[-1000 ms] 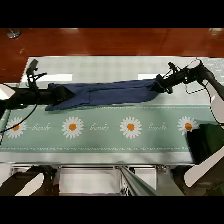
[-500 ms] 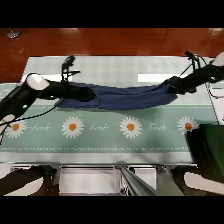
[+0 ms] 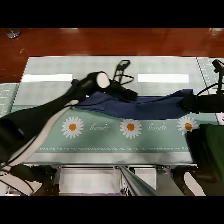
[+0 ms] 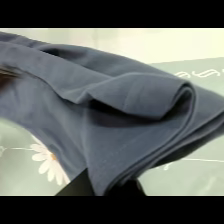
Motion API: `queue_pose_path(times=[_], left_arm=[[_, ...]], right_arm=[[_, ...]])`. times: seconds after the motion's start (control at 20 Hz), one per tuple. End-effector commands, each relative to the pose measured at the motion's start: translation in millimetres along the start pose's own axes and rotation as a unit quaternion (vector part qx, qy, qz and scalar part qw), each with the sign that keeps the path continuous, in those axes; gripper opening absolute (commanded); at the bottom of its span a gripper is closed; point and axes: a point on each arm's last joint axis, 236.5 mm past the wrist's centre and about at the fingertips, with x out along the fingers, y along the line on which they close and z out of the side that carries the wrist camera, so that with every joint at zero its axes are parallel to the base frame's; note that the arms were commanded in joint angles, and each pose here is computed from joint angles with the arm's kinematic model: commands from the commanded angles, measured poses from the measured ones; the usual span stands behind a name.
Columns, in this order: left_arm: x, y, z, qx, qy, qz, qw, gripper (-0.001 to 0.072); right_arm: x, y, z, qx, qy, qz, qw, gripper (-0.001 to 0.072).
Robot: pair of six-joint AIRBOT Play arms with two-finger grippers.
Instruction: Fold the shirts.
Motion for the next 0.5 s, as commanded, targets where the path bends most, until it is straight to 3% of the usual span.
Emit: queue_pose_path(times=[0.0,0.25,0.45], left_arm=[[54,-52,-28,0.009,0.056,-0.025,0.998,0.0032],[90,-106,-79,-0.009,0.114,-0.081,0.99,0.0033],[32,-90,-35,-0.005,0.121,-0.1,0.988,0.0033]], right_arm=[[-10,13,0,0.004,-0.026,0.022,0.999,0.0024],[-11,24,10,0.006,-0.047,0.044,0.998,0.0025],[-12,25,10,-0.004,-0.048,0.045,0.998,0.0025]])
